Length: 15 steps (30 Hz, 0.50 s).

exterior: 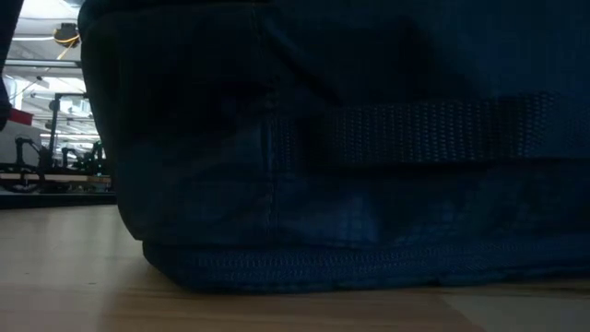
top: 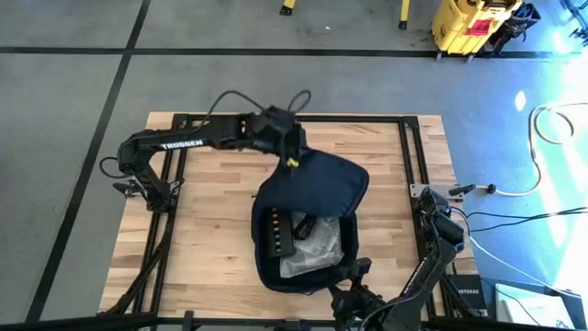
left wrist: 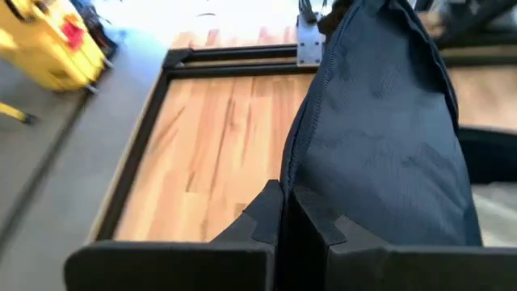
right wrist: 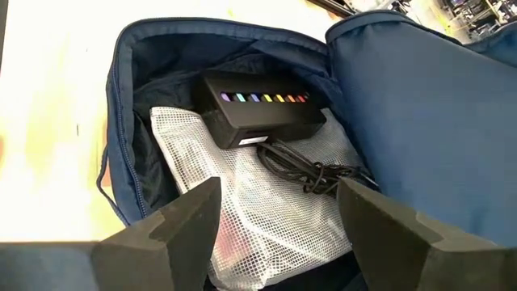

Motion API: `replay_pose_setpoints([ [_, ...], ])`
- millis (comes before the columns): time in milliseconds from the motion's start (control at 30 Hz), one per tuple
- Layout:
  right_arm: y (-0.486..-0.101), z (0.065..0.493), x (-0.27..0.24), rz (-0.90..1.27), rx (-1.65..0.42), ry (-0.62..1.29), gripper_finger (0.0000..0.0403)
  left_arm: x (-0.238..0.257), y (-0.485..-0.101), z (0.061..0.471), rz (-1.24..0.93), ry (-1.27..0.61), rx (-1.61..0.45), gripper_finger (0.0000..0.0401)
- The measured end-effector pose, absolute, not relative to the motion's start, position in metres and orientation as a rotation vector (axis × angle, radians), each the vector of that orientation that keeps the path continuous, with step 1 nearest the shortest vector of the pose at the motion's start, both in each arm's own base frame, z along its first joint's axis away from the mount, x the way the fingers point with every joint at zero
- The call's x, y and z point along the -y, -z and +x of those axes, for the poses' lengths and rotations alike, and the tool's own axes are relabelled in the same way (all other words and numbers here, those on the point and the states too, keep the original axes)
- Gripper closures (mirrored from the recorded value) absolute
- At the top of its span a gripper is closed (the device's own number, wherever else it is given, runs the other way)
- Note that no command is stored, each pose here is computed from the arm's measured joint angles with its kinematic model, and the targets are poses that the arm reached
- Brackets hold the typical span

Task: Unpack backpack
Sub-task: Open the black backpack

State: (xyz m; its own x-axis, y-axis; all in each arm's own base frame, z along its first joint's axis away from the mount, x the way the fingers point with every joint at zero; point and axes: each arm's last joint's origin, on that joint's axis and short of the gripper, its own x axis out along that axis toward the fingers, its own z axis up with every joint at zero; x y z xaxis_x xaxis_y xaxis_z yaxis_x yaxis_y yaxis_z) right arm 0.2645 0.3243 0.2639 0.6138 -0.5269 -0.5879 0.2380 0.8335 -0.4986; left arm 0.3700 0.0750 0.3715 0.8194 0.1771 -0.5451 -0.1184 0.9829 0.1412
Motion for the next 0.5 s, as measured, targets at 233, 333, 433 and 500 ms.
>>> replay_pose_setpoints([
  [233,-0.268,0.263,-0.323,-0.379,-0.797,0.451,0.0171,-0.115,-0.356,0.366,0.012,-0.164,-0.528,0.0401],
  [333,-0.269,0.263,-0.323,-0.374,-0.799,0.449,0.0171,-0.131,-0.346,0.363,-0.025,-0.180,-0.505,0.0401],
  [433,-0.269,0.263,-0.323,-0.374,-0.801,0.448,0.0171,-0.145,-0.340,0.358,-0.059,-0.184,-0.482,0.0401],
  [500,-0.269,0.263,-0.323,-0.374,-0.801,0.448,0.0171,-0.154,-0.334,0.356,-0.079,-0.189,-0.462,0.0401],
])
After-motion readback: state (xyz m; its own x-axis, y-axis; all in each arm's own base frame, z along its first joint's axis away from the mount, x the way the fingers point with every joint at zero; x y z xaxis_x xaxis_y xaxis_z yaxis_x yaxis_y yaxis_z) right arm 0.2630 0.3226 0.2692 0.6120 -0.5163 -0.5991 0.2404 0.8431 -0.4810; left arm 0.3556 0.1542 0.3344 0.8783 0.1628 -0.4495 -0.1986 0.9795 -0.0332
